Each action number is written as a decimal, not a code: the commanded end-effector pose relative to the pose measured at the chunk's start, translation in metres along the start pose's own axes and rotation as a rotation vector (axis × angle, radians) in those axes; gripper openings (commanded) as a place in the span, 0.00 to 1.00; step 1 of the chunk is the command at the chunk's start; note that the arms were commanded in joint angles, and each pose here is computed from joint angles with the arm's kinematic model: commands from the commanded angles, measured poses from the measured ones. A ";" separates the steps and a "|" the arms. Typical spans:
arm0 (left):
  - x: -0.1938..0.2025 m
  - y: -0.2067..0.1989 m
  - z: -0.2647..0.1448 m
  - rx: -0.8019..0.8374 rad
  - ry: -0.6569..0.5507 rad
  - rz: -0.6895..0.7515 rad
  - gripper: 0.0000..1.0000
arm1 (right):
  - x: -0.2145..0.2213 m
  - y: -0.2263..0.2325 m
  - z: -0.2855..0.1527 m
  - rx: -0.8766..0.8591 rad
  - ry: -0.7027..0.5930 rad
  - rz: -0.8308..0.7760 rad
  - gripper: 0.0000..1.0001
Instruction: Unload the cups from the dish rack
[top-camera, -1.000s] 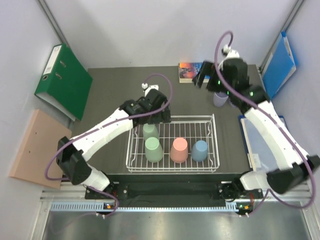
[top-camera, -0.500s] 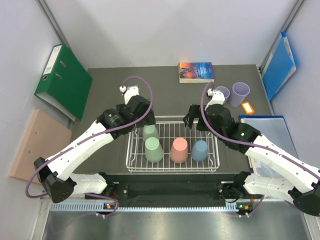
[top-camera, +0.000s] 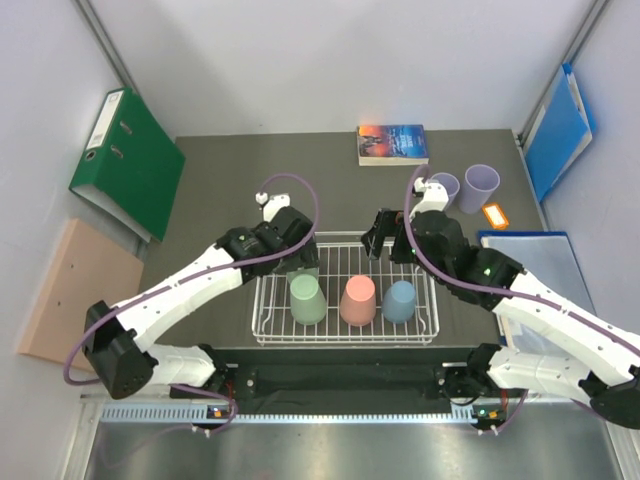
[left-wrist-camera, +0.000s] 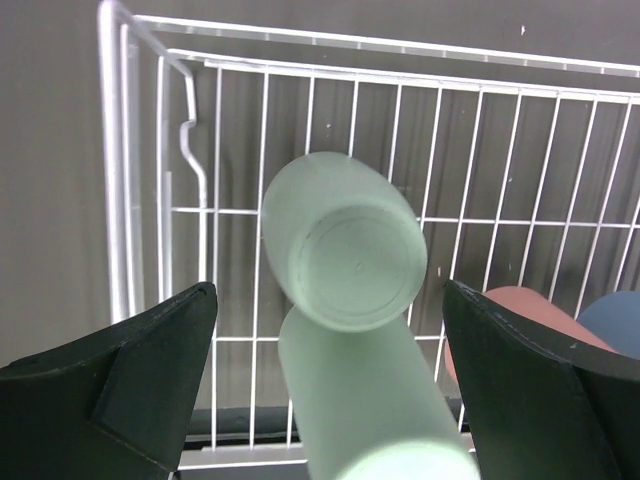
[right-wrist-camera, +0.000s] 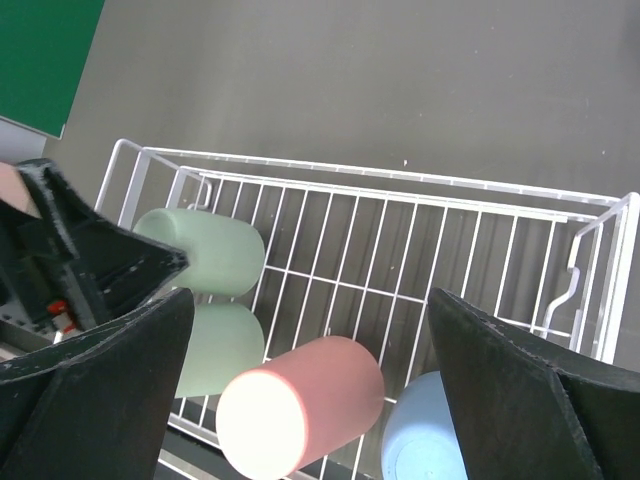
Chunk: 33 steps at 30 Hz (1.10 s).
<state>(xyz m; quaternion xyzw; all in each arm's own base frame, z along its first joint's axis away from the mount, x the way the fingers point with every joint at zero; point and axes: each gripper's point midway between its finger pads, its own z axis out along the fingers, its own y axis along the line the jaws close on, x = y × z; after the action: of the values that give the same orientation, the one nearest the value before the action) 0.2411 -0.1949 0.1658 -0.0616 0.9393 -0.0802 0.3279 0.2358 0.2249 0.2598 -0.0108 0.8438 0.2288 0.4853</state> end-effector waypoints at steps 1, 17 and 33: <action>-0.016 -0.022 0.002 0.059 -0.040 -0.021 0.99 | -0.021 0.014 -0.014 -0.051 -0.058 0.032 1.00; -0.019 -0.024 0.016 -0.020 -0.030 0.011 0.50 | -0.019 0.006 -0.015 -0.021 -0.064 0.015 1.00; -0.101 -0.071 -0.071 0.286 -0.229 -0.086 0.00 | -0.056 0.005 -0.016 0.053 -0.174 0.062 1.00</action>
<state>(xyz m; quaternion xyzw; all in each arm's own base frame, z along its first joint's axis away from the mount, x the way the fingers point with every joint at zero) 0.2760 -0.2250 0.2235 -0.0580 0.9188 -0.1055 0.3760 0.2419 0.2167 0.2787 -0.0019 0.8355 0.2095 0.5080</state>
